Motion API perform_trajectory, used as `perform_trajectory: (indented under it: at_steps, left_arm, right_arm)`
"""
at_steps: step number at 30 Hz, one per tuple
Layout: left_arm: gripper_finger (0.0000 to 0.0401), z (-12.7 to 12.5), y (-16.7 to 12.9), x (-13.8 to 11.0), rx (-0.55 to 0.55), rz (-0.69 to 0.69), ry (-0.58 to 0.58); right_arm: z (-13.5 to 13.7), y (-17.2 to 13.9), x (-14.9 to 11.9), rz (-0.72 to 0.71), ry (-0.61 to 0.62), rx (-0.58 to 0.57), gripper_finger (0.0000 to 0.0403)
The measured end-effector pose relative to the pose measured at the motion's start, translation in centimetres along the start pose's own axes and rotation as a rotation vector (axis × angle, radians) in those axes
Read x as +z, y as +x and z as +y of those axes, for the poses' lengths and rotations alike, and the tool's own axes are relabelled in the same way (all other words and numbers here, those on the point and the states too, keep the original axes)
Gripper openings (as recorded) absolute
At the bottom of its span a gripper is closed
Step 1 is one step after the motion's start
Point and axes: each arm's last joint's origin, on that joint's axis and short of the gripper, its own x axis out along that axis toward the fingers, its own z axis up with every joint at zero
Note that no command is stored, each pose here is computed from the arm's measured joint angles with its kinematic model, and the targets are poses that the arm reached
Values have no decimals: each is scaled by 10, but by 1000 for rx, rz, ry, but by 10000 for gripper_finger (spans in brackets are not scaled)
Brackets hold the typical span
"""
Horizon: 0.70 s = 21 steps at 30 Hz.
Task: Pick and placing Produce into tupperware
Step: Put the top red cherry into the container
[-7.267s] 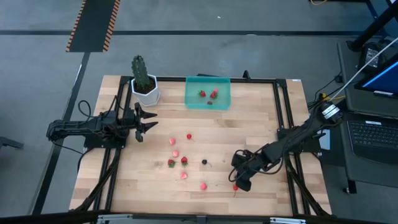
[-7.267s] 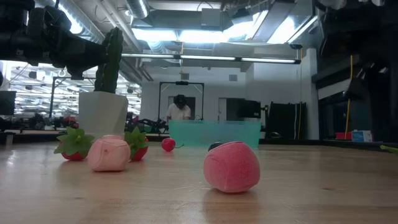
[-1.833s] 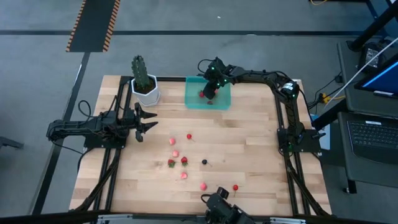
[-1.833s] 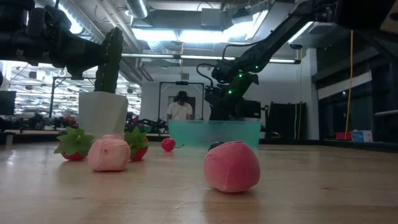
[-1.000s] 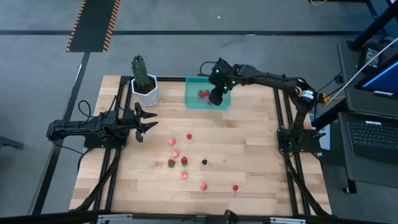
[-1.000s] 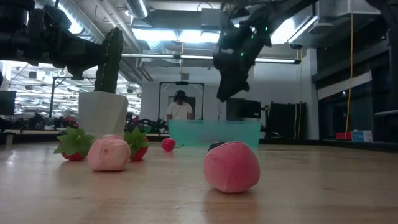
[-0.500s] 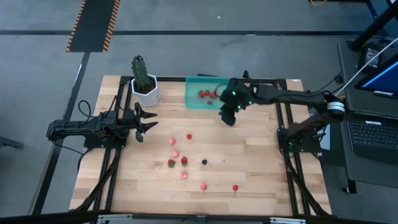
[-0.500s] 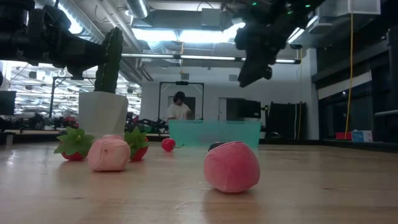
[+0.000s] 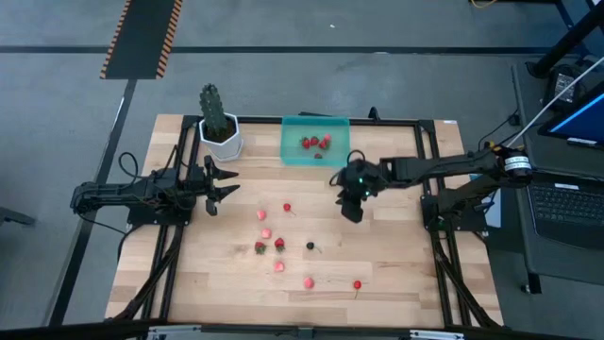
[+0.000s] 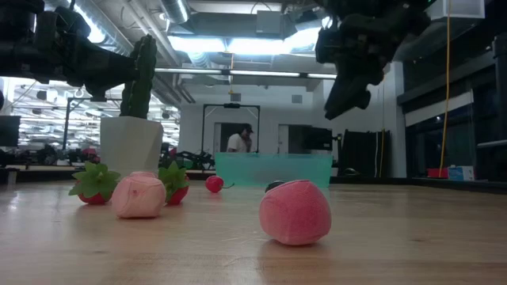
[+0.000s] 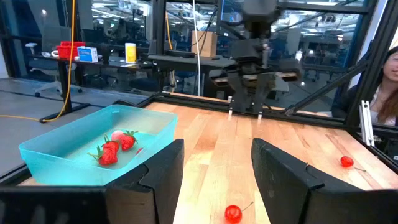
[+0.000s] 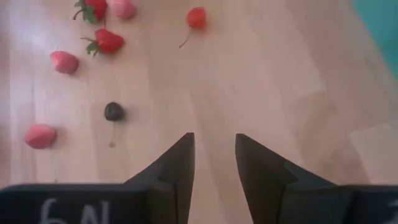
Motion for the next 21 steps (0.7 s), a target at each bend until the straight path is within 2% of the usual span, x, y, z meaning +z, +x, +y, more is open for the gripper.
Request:
perform_trajectory:
  at_steps: [8,14,17,21]
  left_arm:
    - [181,0,0,0,0,0,3]
    - [181,0,0,1,-1,-7,1]
    - [181,-1,0,6,-33,-61,-38]
    - [181,-3,-1,11,-79,-86,-63]
  right_arm:
    - [45,2,-17,0,-106,43,105]
    - [61,1,-20,-30,-147,85,105]
    - [65,0,-22,-32,-162,98,105]
    - [68,0,-24,-56,-173,46,105]
